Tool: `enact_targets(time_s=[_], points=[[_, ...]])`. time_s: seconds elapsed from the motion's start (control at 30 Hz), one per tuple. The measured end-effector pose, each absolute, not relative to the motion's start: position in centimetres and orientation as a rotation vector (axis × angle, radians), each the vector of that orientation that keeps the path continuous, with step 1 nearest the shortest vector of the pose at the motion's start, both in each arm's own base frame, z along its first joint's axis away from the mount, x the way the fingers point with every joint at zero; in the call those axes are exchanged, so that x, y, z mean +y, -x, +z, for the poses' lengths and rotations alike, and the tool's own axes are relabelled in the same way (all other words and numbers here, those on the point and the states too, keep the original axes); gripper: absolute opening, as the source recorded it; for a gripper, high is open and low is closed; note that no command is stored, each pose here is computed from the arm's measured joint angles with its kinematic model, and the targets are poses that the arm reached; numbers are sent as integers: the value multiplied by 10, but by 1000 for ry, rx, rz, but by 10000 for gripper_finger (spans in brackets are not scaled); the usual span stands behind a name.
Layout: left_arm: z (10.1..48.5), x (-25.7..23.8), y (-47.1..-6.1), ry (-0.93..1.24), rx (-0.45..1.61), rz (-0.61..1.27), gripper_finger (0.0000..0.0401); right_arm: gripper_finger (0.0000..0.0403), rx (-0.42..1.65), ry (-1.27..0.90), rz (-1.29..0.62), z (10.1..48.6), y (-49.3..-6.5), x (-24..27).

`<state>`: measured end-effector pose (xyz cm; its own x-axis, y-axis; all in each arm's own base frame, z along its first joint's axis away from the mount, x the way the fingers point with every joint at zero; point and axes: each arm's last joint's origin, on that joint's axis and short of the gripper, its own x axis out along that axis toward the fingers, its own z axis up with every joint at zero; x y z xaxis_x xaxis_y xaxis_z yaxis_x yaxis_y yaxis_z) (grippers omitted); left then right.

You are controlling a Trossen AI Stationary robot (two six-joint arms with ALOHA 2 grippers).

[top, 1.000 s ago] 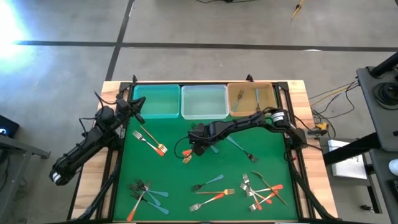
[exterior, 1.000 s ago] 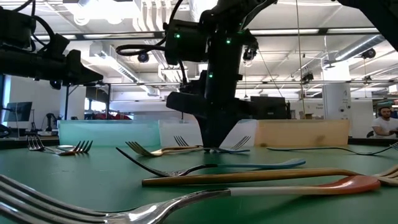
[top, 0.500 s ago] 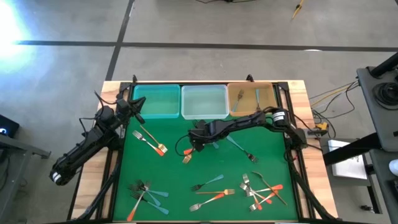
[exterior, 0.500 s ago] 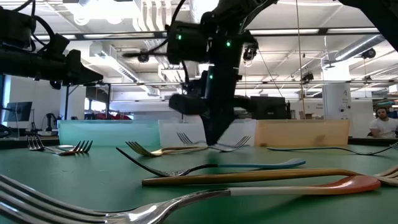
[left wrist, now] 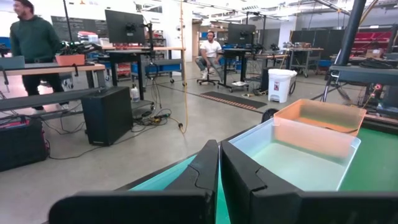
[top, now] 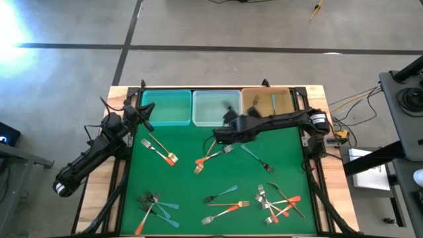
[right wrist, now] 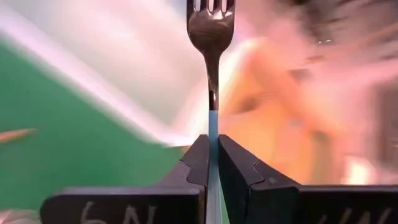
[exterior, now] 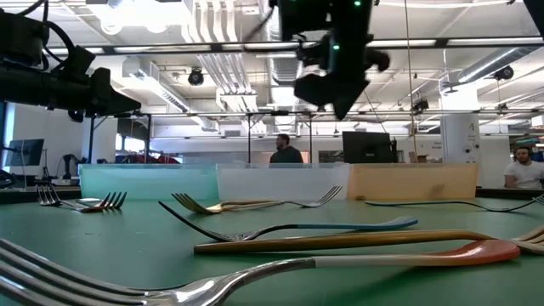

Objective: Sort silverware by color (type)
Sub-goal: Put the blue fork into the orange bin, then put the orange fork into the white bin

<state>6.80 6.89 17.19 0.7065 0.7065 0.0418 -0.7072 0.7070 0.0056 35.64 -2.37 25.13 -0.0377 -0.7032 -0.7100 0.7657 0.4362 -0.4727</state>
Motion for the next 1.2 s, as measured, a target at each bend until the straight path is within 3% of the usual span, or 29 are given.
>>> enact_targets(time_s=[0.13, 0.37, 0.57, 0.77, 1.2], points=[[172, 69, -68, -22, -37, 785, 0, 13, 1143, 102, -1324, 266, -329, -46], [172, 69, -68, -21, -37, 785, 0, 13, 1473, 311, -1266, 253, -299, -102], [172, 69, -68, -21, -37, 785, 0, 13, 1663, 140, -1365, 226, -261, -154], [172, 69, -68, -22, -37, 786, 0, 17, 1695, -123, -1357, 197, -239, -179], [172, 69, -68, -21, -37, 785, 0, 124, 1622, -119, -1323, 203, -249, -184]])
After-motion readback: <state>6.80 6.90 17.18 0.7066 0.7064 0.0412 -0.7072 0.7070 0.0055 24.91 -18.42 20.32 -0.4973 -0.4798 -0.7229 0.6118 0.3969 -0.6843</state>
